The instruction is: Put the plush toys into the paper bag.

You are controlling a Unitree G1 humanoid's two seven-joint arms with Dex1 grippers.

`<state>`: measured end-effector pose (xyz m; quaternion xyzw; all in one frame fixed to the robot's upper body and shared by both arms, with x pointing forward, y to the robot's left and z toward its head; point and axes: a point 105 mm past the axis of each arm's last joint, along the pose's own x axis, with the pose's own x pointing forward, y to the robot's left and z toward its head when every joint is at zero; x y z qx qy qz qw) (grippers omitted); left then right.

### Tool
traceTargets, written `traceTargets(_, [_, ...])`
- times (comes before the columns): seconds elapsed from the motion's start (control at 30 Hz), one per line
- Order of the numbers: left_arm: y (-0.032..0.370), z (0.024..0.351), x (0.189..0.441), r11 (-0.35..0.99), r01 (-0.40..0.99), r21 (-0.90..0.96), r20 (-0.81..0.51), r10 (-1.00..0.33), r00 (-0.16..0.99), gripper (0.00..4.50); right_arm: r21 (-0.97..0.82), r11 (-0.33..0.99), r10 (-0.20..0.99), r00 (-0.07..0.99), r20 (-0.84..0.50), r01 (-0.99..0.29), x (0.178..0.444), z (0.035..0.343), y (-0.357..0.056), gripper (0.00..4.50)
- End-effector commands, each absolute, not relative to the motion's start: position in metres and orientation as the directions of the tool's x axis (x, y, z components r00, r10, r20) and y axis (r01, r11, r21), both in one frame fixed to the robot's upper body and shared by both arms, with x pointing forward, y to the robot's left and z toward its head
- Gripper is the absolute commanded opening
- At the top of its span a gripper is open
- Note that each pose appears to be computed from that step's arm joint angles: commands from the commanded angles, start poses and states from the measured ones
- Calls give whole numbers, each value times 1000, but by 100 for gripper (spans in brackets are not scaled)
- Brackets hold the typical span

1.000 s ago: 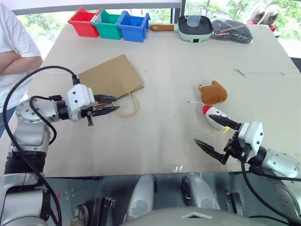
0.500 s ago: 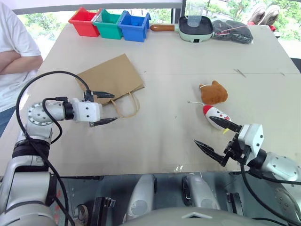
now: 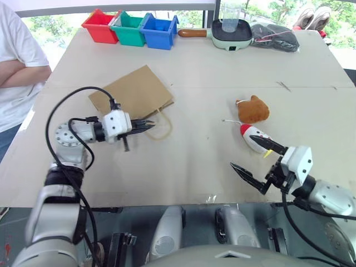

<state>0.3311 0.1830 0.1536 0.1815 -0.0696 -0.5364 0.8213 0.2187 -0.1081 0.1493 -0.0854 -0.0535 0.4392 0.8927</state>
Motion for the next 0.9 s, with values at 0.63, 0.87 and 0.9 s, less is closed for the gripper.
traceTargets(0.63, [104,245,299,437,875,210,278,-884,375,0,-122,404,911,411,-37,-907,316,93,51,2])
traceTargets(0.87, [134,272,322,687,708,166,400,-703,588,0,-114,545,825,556,-104,-831,336,67,67,2])
traceTargets(0.9, [138,275,324,711,688,149,410,-677,611,0,-146,571,801,587,-117,-808,340,65,67,2])
